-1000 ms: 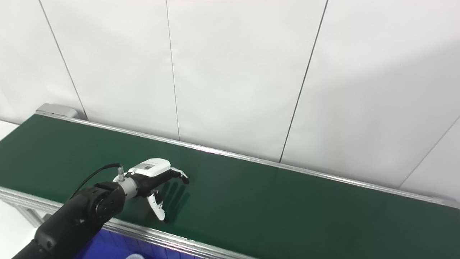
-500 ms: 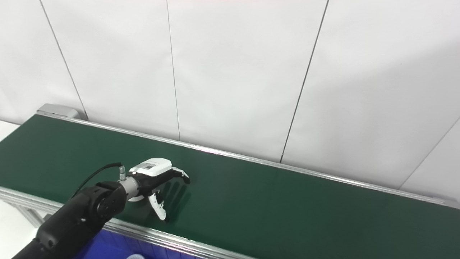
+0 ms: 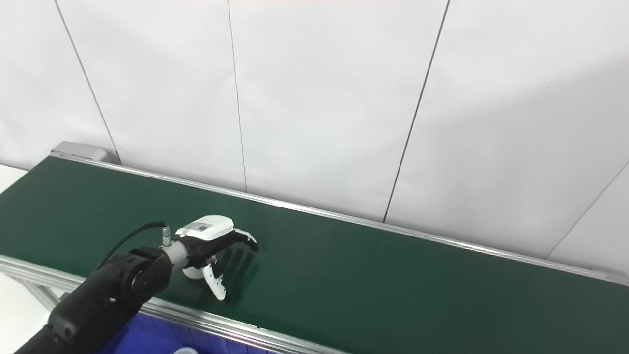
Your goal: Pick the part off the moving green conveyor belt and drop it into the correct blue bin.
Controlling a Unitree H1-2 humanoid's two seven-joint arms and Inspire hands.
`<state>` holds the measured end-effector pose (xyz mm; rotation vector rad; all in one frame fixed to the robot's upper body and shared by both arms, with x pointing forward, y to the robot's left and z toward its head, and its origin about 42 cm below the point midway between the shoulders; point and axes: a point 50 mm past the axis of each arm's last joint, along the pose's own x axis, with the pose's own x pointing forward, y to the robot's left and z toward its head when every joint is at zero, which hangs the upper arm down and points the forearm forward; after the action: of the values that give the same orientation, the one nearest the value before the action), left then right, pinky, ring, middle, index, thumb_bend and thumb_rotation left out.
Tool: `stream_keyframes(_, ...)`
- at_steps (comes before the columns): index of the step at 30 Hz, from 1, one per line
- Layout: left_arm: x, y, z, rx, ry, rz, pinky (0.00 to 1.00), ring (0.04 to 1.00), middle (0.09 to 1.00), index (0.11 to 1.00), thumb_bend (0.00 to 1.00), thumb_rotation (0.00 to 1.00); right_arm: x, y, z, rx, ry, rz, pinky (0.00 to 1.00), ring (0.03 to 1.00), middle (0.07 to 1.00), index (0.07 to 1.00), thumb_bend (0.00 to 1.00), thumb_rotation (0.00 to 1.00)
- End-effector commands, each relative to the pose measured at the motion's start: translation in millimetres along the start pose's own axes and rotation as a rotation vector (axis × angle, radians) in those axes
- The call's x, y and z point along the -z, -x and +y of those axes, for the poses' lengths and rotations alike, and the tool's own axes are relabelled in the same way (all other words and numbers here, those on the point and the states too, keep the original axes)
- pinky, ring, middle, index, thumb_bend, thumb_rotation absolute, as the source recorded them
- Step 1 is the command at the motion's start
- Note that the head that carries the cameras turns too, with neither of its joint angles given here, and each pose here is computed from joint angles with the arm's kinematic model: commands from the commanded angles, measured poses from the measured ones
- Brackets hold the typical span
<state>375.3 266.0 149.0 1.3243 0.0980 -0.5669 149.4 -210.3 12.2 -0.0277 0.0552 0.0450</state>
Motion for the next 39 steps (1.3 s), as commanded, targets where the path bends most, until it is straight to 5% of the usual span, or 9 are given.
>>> stream_keyframes(1,3,1,23,-0.056,-0.048,-0.004,0.82,0.854,0.858,0.788,0.93,0.02,-10,-1,1,0.004,-0.008,-0.075,0.70,0.757,0.796,0.889,0.37,0.80)
stream_keyframes(39,3,5,7,-0.021,-0.154,-0.004,0.81,0.823,0.823,0.764,0.94,0.00,-11,-1,-1,0.006,-0.003,-0.077,0.70,0.753,0.797,0.886,0.41,0.81)
